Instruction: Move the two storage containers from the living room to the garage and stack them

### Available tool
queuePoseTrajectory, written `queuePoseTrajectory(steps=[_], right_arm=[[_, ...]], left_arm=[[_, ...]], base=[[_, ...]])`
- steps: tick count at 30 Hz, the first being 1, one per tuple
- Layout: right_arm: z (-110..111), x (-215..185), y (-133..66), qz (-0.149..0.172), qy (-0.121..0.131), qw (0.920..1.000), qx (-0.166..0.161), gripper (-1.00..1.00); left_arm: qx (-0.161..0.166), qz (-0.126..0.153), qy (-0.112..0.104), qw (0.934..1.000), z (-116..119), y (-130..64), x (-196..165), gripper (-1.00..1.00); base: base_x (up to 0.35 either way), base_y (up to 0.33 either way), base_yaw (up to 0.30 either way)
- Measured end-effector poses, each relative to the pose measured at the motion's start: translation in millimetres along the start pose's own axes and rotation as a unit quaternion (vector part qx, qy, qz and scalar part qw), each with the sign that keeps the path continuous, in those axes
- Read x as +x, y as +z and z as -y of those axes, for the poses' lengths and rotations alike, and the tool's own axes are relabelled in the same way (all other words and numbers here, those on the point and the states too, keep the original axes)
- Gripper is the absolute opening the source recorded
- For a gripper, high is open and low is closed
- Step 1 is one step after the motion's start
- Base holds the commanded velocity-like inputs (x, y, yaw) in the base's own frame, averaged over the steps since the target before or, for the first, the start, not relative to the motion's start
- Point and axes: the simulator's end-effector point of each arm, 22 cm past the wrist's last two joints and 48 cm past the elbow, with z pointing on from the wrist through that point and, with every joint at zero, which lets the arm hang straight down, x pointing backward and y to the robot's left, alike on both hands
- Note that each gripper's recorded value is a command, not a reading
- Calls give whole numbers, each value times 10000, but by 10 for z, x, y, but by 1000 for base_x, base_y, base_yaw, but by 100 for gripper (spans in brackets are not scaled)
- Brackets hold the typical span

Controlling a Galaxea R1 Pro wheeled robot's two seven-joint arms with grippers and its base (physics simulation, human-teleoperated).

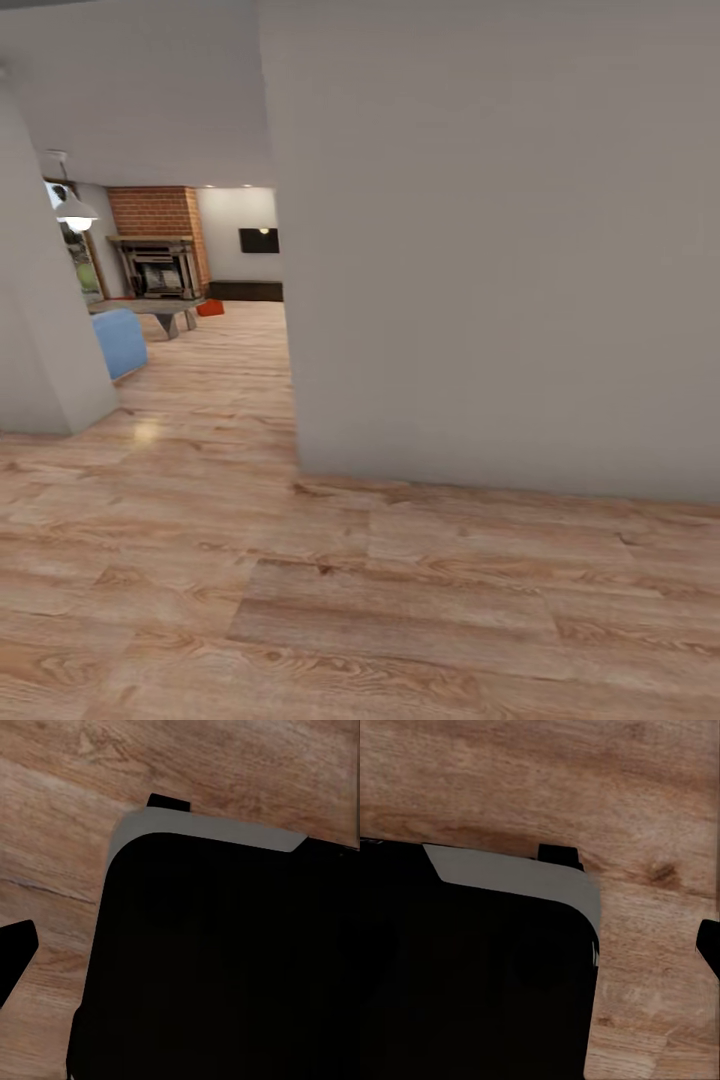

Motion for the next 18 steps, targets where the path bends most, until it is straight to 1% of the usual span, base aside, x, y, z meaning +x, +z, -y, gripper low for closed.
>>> queuePoseTrajectory(steps=[18], right_arm=[[4, 5, 0, -6, -35, 10000, 1, 100]], left_arm=[[0, 2, -2, 10000, 0, 0, -1, 100]], base=[[323, 0, 263]])
